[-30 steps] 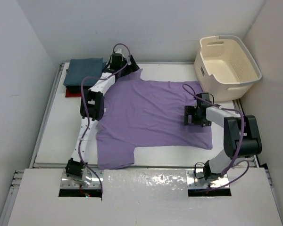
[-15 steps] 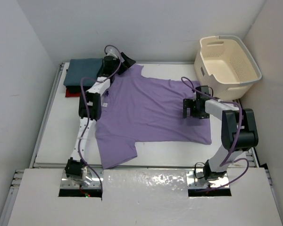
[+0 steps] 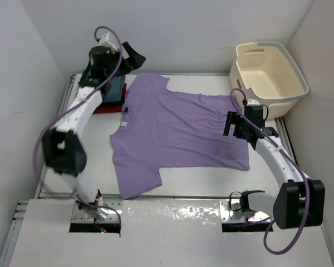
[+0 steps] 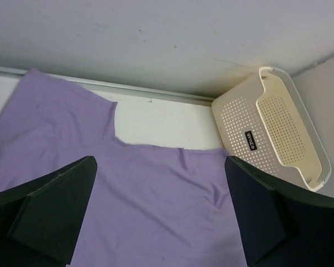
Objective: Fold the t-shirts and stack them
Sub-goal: Flatten out the tshirt
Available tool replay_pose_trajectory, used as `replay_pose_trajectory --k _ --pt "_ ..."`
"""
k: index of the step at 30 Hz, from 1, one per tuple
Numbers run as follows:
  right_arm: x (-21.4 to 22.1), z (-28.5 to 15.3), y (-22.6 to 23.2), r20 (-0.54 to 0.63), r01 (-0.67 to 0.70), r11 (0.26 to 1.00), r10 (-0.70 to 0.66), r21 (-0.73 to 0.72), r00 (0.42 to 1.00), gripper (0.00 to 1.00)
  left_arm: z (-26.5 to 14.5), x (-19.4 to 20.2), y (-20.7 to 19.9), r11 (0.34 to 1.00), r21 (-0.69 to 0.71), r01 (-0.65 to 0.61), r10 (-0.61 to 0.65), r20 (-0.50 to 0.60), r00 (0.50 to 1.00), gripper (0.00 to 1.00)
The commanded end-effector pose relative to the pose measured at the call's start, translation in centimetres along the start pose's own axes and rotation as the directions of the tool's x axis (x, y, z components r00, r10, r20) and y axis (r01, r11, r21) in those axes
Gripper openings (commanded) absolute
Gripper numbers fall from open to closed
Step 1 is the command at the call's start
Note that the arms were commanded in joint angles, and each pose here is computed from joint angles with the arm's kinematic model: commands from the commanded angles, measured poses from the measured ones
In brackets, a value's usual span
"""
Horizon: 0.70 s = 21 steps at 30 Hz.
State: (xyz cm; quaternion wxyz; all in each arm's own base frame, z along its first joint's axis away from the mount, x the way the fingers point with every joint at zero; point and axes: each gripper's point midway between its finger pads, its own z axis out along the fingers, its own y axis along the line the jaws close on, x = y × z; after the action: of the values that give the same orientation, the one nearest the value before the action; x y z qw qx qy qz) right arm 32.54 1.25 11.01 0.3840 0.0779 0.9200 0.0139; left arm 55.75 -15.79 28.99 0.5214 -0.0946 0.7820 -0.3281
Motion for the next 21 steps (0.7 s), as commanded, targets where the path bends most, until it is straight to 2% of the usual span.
replay_pose_trajectory --k 1,2,4,6,7,10,13,16,19,21 --pt "4.1 -0.9 -2.2 -0.096 -0.03 0.994 0.039 0.101 0.995 0.99 -5.6 4.8 1.9 0.987 -0.154 -0.034 0.028 -0.038 0.999 1.0" --pt "5.3 -1.5 -2.7 -0.135 -0.022 0.992 0.039 0.125 0.99 0.99 -8.5 8.0 2.9 0.981 -0.19 -0.026 0.011 -0.08 0.997 1.0" --pt "7.0 -2.1 -3.8 -0.152 -0.012 0.986 0.038 0.167 0.988 0.99 -11.2 11.6 3.5 0.973 -0.233 0.002 -0.027 -0.104 0.994 1.0" --pt "8.4 -2.5 -4.1 -0.17 -0.024 0.984 0.055 0.178 0.984 0.99 -14.7 17.0 4.7 0.97 -0.244 0.011 -0.054 -0.171 0.984 1.0" --pt "9.8 -2.3 -3.4 -0.198 -0.026 0.991 0.052 0.132 0.979 0.99 -15.7 18.8 5.1 0.968 -0.251 0.013 -0.065 -0.198 0.978 1.0" --pt "9.9 -0.9 -1.6 -0.191 -0.024 0.999 0.028 0.022 0.981 0.99 -18.4 25.3 7.6 0.961 -0.275 0.038 -0.121 -0.292 0.949 1.0" --pt "9.2 1.3 -0.4 -0.187 -0.037 0.999 0.03 -0.033 0.982 0.99 -17.1 25.4 7.7 0.971 -0.236 0.051 -0.111 -0.249 0.962 1.0" --pt "8.3 3.1 0.2 -0.165 -0.047 0.998 0.038 -0.051 0.985 0.99 -15.5 24.4 8.8 0.962 -0.272 0.033 -0.096 -0.222 0.97 1.0" --pt "7.7 4.2 -0.3 -0.154 -0.02 1.0 0.016 -0.021 0.988 0.99 -14.2 24.9 10.5 0.952 -0.307 0.014 -0.092 -0.24 0.966 1.0" --pt "8.4 5.2 -1.1 -0.192 -0.013 1.0 0.017 0.024 0.981 0.99 -13.8 25.4 12.2 0.941 -0.337 0.025 -0.118 -0.258 0.959 1.0"
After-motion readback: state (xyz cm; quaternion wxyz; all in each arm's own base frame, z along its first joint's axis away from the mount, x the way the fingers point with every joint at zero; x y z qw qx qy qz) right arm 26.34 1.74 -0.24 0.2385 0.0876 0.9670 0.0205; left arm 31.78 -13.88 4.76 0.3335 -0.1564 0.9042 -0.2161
